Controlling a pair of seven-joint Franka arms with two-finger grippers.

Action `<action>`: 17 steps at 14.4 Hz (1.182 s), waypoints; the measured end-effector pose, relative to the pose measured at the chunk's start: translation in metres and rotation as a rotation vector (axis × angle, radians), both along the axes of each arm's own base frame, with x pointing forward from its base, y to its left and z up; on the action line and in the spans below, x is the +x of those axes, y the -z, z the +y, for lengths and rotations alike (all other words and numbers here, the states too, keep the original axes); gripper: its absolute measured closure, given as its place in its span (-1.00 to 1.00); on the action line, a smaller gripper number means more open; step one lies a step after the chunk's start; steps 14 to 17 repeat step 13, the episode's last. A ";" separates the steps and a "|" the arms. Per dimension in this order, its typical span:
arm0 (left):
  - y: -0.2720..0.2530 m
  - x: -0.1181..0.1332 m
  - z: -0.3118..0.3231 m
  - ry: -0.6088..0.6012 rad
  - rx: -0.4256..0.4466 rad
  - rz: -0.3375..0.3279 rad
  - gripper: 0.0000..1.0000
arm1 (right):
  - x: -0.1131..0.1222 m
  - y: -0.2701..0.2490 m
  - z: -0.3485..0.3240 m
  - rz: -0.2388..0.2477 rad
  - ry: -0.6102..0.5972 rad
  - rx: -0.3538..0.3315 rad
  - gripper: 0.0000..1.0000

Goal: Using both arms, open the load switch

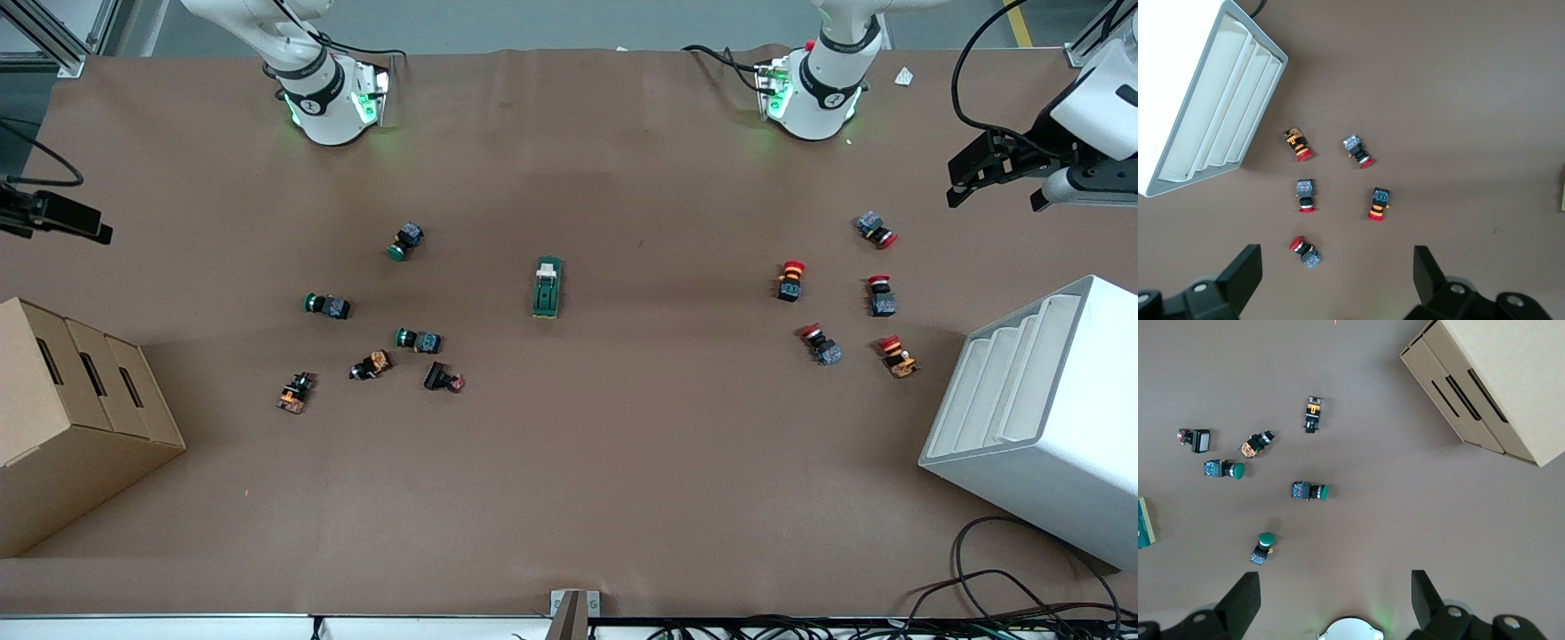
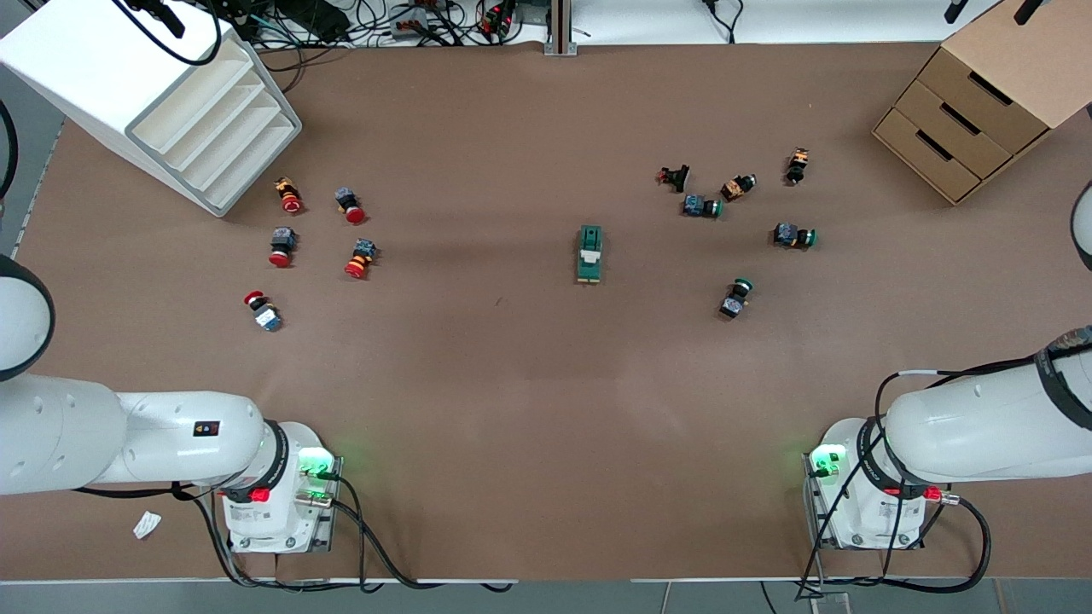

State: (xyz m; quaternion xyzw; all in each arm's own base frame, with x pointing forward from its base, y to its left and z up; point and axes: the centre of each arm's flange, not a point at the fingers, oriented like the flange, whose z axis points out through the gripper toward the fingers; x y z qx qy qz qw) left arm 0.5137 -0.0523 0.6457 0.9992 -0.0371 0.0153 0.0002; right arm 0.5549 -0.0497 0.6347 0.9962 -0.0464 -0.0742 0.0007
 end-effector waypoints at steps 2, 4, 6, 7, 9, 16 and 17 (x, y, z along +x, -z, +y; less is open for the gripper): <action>-0.001 0.000 0.000 -0.001 0.000 -0.002 -1.00 | -0.017 -0.007 0.000 -0.017 0.001 0.004 -1.00; -0.001 0.000 0.001 -0.001 0.000 -0.002 -1.00 | -0.032 -0.012 0.000 -0.025 0.002 0.007 -1.00; -0.001 0.000 0.001 -0.003 0.000 -0.002 -1.00 | -0.042 -0.017 0.000 -0.035 0.002 0.009 -1.00; -0.001 0.000 0.002 -0.003 -0.001 -0.003 -1.00 | -0.044 -0.019 0.000 -0.040 0.002 0.009 -1.00; 0.000 0.001 0.002 -0.003 -0.001 0.000 -1.00 | -0.046 -0.020 0.000 -0.047 0.002 0.009 -1.00; 0.003 0.004 0.002 -0.003 -0.001 0.007 -1.00 | -0.046 -0.018 0.000 -0.046 0.002 0.009 -1.00; 0.003 0.004 0.002 -0.003 -0.001 0.007 -1.00 | -0.046 -0.018 0.000 -0.046 0.002 0.009 -1.00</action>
